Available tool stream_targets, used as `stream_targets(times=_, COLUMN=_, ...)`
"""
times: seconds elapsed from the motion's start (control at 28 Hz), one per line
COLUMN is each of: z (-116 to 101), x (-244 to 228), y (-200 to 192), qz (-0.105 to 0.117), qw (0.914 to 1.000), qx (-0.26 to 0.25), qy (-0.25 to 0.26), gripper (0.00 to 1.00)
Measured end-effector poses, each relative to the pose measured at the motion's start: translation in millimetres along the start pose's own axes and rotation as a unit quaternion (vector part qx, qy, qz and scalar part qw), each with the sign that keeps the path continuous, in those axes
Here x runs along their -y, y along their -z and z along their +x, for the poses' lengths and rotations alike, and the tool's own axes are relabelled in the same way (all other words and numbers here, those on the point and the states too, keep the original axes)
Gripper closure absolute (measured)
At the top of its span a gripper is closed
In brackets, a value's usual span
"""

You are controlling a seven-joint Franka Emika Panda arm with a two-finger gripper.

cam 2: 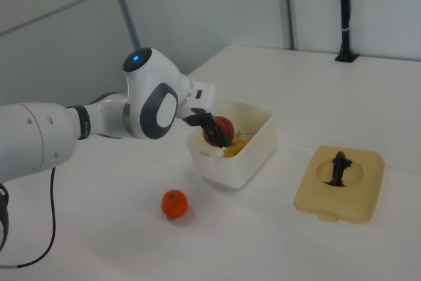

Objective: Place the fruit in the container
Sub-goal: 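Carry the apple over the white container and release it inside, then move the open gripper down to the orange tangerine and grasp it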

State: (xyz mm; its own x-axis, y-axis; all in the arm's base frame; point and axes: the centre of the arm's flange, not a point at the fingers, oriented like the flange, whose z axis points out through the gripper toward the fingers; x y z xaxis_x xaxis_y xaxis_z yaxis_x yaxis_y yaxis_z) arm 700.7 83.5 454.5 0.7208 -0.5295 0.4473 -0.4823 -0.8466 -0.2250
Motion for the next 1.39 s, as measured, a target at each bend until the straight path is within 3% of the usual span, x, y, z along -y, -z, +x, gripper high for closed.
stream_targets(times=0.18, z=-5.5, x=3.5, y=-12.4, qz=-0.013, qw=0.9998, qx=-0.006, qy=-0.01, gripper=0.0)
stream_targets(times=0.46, z=2.0, x=6.4, y=-4.2, qz=-0.009, qw=0.9998, qx=-0.014, qy=-0.008, gripper=0.0)
stream_targets(times=0.54, z=0.5, x=5.1, y=-3.3, qz=-0.02, qw=0.9998, qx=-0.004, qy=0.004, gripper=0.0)
stream_targets(times=0.64, z=-8.7, x=1.1, y=-0.8, qz=-0.055, qw=0.9965, qx=0.039, qy=0.05, gripper=0.0)
stream_targets(times=0.75, z=-24.3, x=0.7, y=3.2, qz=-0.068, qw=0.9868, qx=0.104, qy=0.104, gripper=0.0)
stream_targets(times=0.93, z=-52.8, x=10.0, y=15.7, qz=-0.066, qw=0.9637, qx=0.186, qy=0.179, gripper=0.0)
stream_targets(times=1.21, z=-113.6, x=33.2, y=6.5, qz=-0.071, qw=0.9442, qx=0.225, qy=0.23, gripper=0.0)
stream_targets(times=1.39, z=-147.8, x=35.0, y=-12.1, qz=-0.075, qw=0.9389, qx=0.226, qy=0.249, gripper=0.0)
